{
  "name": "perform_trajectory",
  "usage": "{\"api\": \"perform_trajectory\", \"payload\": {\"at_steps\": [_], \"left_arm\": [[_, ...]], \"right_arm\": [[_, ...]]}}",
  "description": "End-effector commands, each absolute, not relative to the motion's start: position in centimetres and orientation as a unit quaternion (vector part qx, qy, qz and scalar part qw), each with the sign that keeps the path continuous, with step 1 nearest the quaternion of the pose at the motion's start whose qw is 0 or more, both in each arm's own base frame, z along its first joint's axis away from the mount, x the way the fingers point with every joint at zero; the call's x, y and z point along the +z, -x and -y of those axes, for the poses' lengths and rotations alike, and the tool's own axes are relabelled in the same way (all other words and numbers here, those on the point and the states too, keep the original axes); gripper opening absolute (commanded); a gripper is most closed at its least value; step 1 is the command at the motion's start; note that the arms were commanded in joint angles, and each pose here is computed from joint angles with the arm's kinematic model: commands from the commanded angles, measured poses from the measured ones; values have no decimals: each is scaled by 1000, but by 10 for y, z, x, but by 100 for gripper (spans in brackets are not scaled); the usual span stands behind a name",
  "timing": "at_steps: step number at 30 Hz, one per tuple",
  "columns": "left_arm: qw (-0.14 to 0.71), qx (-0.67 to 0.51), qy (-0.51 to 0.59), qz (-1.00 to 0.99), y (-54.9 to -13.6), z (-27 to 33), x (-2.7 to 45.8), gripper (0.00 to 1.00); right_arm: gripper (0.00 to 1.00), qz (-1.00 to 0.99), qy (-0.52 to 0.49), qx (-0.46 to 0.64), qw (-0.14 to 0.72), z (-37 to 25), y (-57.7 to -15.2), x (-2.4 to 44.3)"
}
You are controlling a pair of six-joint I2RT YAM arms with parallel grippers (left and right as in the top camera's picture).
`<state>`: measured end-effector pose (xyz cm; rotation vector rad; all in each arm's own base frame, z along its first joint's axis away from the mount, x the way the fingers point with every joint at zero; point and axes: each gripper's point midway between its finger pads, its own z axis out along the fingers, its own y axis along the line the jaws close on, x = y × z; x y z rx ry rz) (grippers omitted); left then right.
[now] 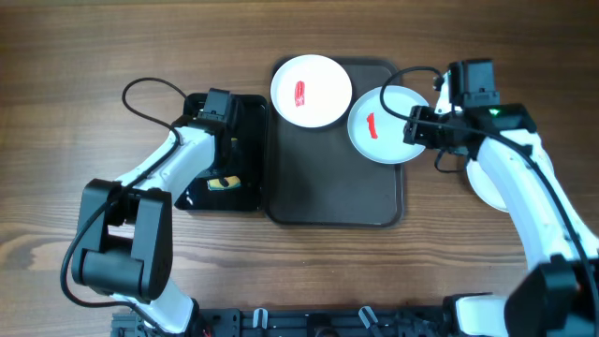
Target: Clean dirty plates on tray and stack at the side
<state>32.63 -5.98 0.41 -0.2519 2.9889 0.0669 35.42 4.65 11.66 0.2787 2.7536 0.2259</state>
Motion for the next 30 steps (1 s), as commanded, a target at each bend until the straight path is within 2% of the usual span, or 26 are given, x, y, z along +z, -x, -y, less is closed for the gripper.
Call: {"api": "perform_trajectory", "payload": {"at_steps": [1, 7, 11, 19, 22, 24, 25, 30], "left_arm": [[48, 34, 92, -994, -315, 53, 9, 4], [59, 11, 91, -994, -318, 60, 36, 4], [68, -3, 91, -994, -317, 63, 47, 4], [90, -17, 91, -992, -319, 66, 63, 4], [95, -20, 91, -991, -320, 67, 66, 4], [95, -20, 90, -991, -320, 67, 66, 4], [95, -20, 90, -991, -319, 67, 66, 4], [94, -24, 90, -991, -319, 68, 66, 4]], "right_arm": [[66, -977, -97, 36, 186, -31, -369, 101], [66, -971, -120, 33, 206, -16, -393, 87], [62, -962, -141, 34, 230, 0, -412, 81], [43, -968, -144, 51, 200, -1, -419, 42], [29, -971, -142, 63, 181, -6, -417, 28], [11, -971, -144, 62, 179, -6, -416, 28], [4, -971, -144, 63, 180, -6, -415, 30], [4, -971, -147, 63, 179, -6, -405, 49]]}}
